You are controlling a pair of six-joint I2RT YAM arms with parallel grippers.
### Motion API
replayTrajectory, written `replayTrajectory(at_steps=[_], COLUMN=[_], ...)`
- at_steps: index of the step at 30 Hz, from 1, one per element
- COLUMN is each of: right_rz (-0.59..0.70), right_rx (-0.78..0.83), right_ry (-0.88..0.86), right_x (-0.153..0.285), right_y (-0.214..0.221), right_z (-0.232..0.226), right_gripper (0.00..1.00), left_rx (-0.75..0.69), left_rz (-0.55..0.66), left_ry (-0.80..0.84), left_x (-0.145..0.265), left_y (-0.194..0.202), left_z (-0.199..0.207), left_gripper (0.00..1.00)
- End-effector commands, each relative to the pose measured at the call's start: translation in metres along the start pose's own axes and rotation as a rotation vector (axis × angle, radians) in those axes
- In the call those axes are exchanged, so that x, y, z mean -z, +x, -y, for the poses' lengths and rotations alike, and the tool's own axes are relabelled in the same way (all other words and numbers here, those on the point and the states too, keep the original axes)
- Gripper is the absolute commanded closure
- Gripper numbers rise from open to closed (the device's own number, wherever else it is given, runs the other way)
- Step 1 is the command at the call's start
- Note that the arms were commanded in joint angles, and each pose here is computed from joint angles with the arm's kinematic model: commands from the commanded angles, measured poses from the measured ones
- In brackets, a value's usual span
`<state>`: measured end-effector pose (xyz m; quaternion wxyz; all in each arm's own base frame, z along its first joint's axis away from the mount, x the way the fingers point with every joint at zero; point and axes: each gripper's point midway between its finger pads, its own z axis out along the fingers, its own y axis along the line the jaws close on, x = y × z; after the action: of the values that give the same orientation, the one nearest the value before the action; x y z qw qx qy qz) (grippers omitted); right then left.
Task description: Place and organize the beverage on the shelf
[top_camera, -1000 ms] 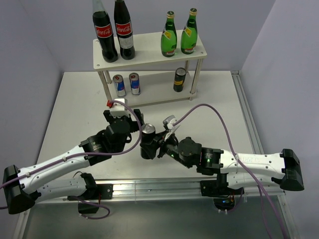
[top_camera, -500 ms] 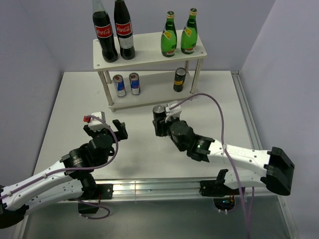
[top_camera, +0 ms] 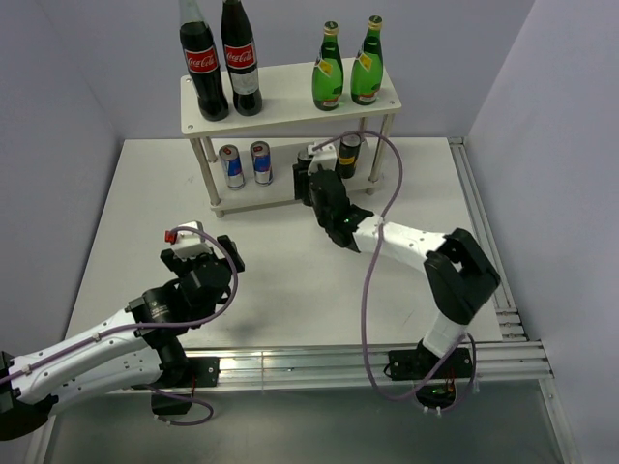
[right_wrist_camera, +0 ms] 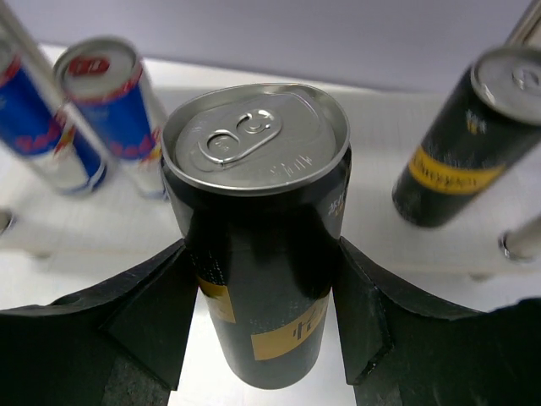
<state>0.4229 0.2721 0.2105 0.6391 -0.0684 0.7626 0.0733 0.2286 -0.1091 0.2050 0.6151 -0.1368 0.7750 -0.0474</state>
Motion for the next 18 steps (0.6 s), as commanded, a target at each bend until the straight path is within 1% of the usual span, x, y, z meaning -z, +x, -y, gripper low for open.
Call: replayTrajectory(at_steps=[1,5,10,18], right_rz=[0.23,0.253,0.265,0.286], right_rx=[-0.113,-0.124,-0.143,-0.148], right_ry=[0.031,0.095,0.114,0.216], right_x=[-0.026,-0.051,-0.082,-0.111], right_y=[-0.083,-0.083,-0.079,-0.071], right_z=[0.003,0.012,0.015,0.04], right_gripper=[1.0,1.0,1.0,1.0], left_rx=[0.019,0.034,0.048,0.057], left_rz=[0.021,0.024,0.028,0.032], left_ry=[-0.011,-0.003,0.001,0.006], left_x=[0.0,0.002,0.003,0.004], left_y=[-0.004,-0.005,-0.007,-0.009], left_z=[-0.002,-0.003,-0.005,-0.005], left_gripper=[0.01,0.01,0.01,0.01])
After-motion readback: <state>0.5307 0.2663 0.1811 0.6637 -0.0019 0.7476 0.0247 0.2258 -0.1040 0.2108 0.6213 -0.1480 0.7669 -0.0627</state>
